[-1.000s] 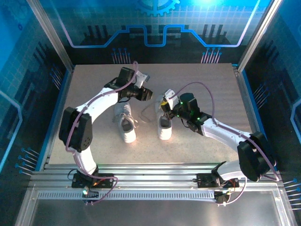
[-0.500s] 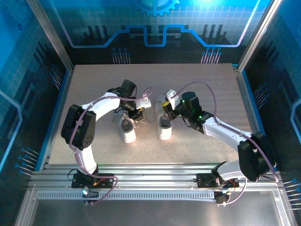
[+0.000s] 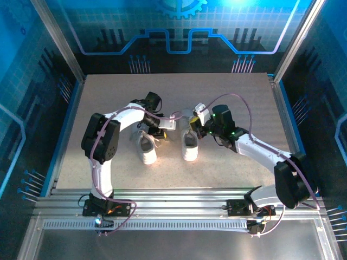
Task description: Tie the shoes
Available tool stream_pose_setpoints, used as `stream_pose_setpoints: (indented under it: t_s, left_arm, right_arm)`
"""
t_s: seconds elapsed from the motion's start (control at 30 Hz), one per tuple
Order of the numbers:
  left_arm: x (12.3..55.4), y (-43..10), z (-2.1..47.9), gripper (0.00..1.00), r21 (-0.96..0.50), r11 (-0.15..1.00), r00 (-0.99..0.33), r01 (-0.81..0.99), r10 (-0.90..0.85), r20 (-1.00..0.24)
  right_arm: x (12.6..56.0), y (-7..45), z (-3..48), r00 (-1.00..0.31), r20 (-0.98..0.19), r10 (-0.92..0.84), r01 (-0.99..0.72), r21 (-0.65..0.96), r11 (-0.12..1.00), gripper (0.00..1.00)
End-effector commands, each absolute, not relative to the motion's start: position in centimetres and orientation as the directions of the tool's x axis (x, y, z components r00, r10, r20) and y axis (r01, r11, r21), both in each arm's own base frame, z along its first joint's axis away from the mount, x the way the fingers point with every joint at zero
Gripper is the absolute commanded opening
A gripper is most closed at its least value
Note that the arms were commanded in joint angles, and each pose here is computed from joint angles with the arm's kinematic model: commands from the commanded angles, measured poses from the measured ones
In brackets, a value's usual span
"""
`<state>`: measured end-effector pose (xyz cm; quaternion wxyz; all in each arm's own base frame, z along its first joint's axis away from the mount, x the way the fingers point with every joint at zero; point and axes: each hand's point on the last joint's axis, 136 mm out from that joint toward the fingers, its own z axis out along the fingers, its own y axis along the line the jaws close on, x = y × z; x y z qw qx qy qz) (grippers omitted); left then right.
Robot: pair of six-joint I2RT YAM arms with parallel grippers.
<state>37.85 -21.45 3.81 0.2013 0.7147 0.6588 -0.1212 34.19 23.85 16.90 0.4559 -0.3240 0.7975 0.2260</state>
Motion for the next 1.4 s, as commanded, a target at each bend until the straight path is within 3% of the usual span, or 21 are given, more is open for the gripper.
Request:
stream_pose_setpoints:
  t_s: [0.0, 0.47, 0.5, 0.67, 0.97, 1.37]
  left_arm:
    - [38.0, -21.9, 3.3, 0.49, 0.151, -0.143, 0.193, 0.978, 0.895, -0.402]
    - [36.6, -20.9, 0.0, 0.47, 0.07, -0.269, 0.278, 0.961, 0.921, -0.272]
    - [36.4, -21.0, -0.2, 0.44, 0.064, -0.268, 0.275, 0.961, 0.922, -0.272]
    - [36.3, -21.8, 0.5, 0.0, 0.054, -0.237, 0.242, 0.97, 0.922, -0.301]
    - [38.6, -21.7, 8.7, 0.0, 0.179, 0.006, 0.089, 0.984, 0.85, -0.519]
    - [37.8, -21.7, 17.8, 0.0, 0.323, 0.157, 0.105, 0.933, 0.742, -0.663]
  right_arm:
    - [34.4, 23.8, 18.5, -0.365, -0.888, -0.279, -0.726, 0.083, 0.683, 0.0]
    - [34.5, 23.5, 18.6, -0.37, -0.888, -0.273, -0.721, 0.088, 0.688, 0.0]
    - [34.5, 23.4, 18.7, -0.369, -0.889, -0.272, -0.72, 0.089, 0.688, 0.0]
    - [34.7, 23.1, 19.0, -0.382, -0.886, -0.263, -0.706, 0.096, 0.702, 0.0]
    - [35.1, 23.0, 19.2, -0.42, -0.875, -0.242, -0.681, 0.128, 0.721, 0.0]
    - [36.0, 24.3, 19.7, -0.485, -0.841, -0.239, -0.687, 0.197, 0.699, 0.0]
